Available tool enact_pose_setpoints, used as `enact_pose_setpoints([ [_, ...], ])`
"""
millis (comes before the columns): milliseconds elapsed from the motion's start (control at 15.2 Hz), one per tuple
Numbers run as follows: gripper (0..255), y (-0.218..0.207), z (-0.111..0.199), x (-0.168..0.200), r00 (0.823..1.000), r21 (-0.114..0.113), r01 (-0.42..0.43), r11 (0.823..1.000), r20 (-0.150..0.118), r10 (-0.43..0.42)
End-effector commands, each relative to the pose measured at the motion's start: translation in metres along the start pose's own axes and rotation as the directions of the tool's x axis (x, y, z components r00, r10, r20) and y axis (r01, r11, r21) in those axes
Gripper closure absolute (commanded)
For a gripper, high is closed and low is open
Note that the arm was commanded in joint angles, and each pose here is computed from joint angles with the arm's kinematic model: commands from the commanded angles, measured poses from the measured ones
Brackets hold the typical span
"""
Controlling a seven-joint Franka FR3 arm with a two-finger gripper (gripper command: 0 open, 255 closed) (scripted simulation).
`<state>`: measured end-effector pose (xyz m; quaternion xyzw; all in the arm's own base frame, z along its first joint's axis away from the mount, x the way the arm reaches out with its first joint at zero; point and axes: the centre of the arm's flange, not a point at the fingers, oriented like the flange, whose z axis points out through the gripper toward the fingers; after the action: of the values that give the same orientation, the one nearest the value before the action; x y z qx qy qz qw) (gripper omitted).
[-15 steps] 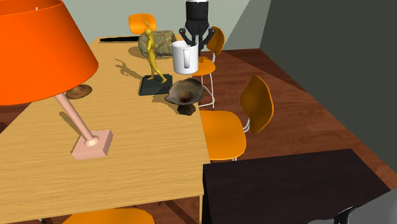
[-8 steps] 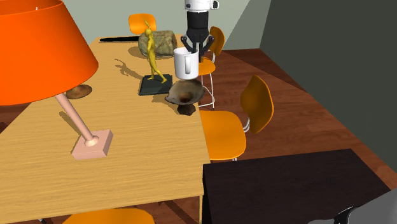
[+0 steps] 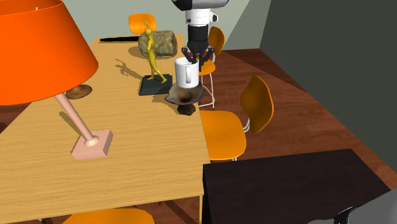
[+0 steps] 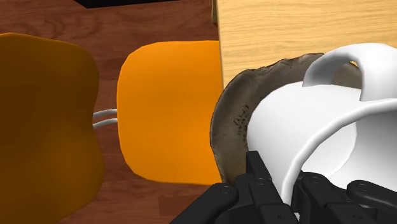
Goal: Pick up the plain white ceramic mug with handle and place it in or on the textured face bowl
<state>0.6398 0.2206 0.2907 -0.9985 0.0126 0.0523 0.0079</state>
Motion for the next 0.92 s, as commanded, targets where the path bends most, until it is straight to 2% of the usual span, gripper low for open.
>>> enact_pose_setpoints([
  [0,255,-0.0003,0.0109,0.0012,1.0,0.0,0.0,1.0,-0.001,0.0],
  [132,255,-0.0002,0.0192,0.002,1.0,0.0,0.0,1.0,-0.001,0.0],
  [594,255,-0.0002,0.0192,0.0021,1.0,0.0,0.0,1.0,-0.001,0.0],
  [660,0,-0.0002,0.0192,0.0021,1.0,0.0,0.0,1.0,-0.001,0.0],
  [858,0,-0.0002,0.0191,0.0021,1.0,0.0,0.0,1.0,-0.001,0.0],
])
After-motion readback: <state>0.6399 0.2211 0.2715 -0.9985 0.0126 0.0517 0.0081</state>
